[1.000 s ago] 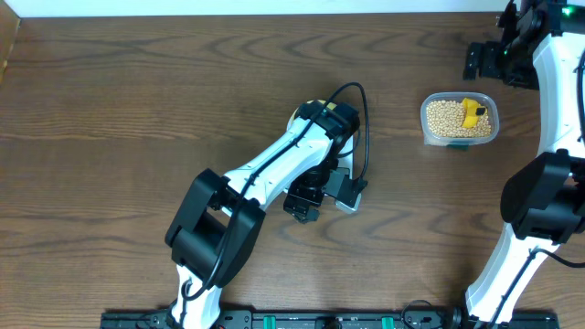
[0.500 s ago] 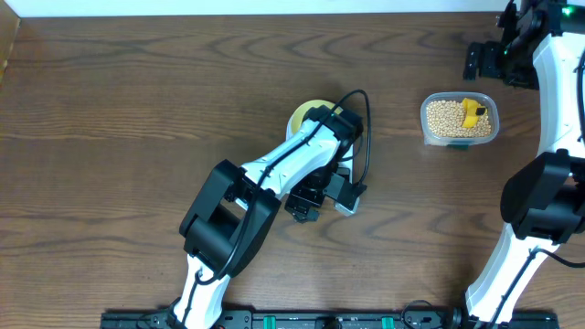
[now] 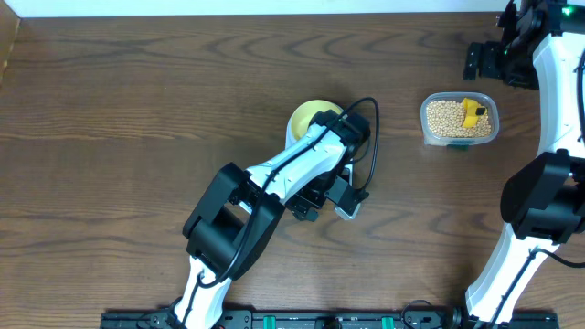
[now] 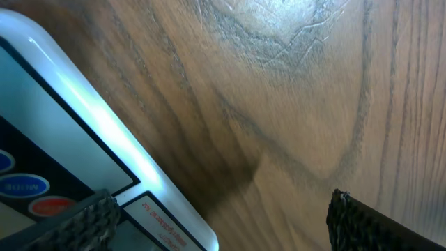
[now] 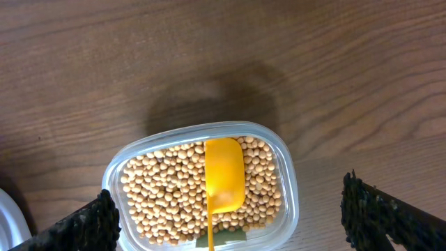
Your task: Scoop item into bowl and weigh 50g on scale
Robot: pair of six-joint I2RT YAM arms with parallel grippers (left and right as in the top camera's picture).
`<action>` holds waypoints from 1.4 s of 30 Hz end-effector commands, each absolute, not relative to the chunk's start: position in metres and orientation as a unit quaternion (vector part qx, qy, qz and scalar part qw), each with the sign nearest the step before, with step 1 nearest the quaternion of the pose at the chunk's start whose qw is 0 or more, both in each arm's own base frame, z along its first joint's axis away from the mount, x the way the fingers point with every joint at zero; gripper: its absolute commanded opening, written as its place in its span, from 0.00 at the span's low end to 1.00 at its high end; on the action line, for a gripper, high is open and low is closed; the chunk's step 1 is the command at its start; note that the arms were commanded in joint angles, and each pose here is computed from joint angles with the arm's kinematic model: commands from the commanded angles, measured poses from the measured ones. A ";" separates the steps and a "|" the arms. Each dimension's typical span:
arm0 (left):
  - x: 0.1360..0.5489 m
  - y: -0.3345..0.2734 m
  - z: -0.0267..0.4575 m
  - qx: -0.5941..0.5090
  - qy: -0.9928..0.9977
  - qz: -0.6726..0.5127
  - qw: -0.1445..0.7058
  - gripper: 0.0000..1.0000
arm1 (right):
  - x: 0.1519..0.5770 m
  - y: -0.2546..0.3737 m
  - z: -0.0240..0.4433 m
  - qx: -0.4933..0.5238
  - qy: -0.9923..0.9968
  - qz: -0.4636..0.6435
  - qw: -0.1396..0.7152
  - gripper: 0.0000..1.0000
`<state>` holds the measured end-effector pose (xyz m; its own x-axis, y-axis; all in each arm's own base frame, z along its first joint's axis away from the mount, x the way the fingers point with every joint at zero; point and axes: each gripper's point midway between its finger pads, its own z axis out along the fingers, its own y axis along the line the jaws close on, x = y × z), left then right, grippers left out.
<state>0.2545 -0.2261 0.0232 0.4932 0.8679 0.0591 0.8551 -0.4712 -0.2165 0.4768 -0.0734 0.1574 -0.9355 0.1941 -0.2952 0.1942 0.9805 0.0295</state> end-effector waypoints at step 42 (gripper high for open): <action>0.264 -0.235 0.020 -0.861 -0.499 0.043 0.090 0.98 | 0.479 -0.078 0.162 0.101 0.982 -0.006 0.157 0.99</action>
<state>0.2600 -0.2320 0.0241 0.4854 0.8738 0.0281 0.8603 -0.4717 -0.1932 0.4768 -0.0734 0.1574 -0.9355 0.1941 -0.2952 0.1942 0.9805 0.0295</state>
